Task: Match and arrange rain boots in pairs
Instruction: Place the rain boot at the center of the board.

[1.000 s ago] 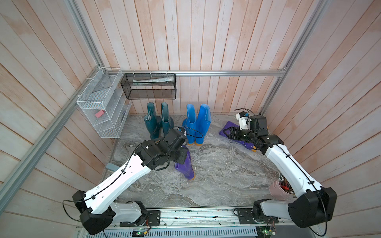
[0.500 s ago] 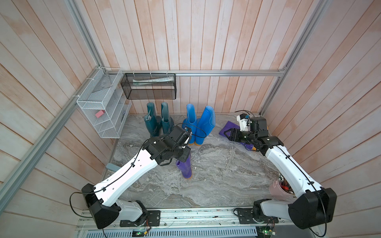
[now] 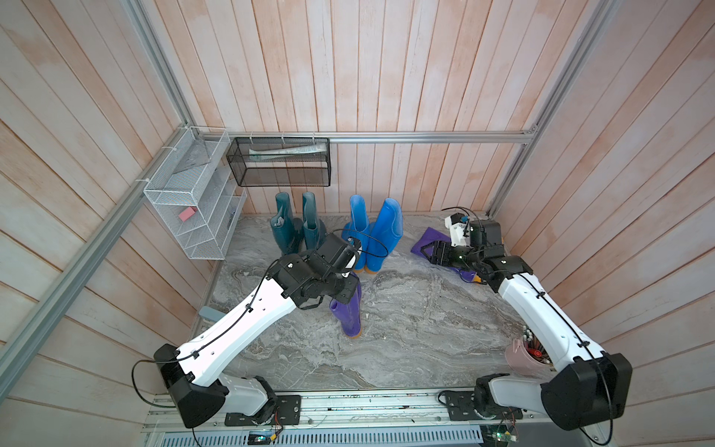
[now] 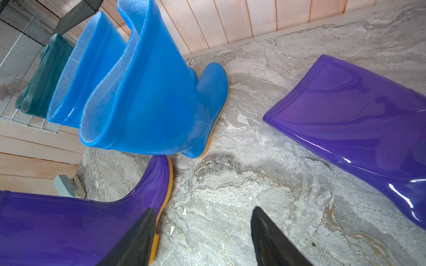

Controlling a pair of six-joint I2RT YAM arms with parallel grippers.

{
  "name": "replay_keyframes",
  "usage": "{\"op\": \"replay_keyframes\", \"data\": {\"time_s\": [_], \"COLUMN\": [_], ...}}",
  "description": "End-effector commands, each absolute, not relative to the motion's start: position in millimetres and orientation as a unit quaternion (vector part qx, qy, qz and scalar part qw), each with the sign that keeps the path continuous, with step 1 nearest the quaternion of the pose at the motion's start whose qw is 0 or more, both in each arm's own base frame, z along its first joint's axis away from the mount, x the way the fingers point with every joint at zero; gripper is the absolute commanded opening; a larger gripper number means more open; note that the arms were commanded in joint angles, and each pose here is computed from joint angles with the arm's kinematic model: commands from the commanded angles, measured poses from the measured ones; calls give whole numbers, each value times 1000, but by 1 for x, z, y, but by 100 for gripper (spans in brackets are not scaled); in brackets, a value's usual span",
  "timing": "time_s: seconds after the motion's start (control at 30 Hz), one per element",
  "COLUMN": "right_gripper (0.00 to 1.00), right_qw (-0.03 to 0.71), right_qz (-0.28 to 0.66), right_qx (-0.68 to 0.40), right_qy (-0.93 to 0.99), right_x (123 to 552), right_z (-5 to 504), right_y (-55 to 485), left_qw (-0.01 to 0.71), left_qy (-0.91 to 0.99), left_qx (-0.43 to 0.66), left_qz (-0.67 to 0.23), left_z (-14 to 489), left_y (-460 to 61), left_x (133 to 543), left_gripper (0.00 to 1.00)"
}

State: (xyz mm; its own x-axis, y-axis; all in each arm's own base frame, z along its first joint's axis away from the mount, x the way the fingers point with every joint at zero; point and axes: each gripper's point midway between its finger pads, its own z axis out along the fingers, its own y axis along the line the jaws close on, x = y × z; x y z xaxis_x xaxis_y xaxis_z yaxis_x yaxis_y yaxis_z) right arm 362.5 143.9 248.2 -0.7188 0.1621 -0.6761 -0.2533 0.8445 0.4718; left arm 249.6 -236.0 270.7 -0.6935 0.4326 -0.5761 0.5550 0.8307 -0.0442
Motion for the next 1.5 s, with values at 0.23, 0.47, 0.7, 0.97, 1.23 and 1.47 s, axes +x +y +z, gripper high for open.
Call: {"op": "replay_keyframes", "data": {"time_s": [0.23,0.47,0.7,0.97,1.23,1.47], "right_gripper": [67,67,67,68,68,68], "right_qw": [382,384,380,376,374,372], "right_qz": [281,282,283,281,276,262], "right_qx": [-27,-28,-27,-28,-28,-16], "right_qy": [880,879,880,883,885,890], "right_x": [358,356,353,351,352,356], "right_z": [256,256,251,247,244,241], "right_y": [142,142,142,141,140,135], "left_qw": [316,292,280,277,295,356], "left_qy": [900,909,922,921,907,881], "left_qx": [267,268,239,234,241,231], "left_qz": [-139,-130,-121,-142,-178,-209], "left_z": [310,300,294,288,302,338], "left_y": [-245,-253,-254,-260,-267,-260], "left_x": [243,231,229,224,221,220], "left_gripper": [0,0,0,21,40,49]}}
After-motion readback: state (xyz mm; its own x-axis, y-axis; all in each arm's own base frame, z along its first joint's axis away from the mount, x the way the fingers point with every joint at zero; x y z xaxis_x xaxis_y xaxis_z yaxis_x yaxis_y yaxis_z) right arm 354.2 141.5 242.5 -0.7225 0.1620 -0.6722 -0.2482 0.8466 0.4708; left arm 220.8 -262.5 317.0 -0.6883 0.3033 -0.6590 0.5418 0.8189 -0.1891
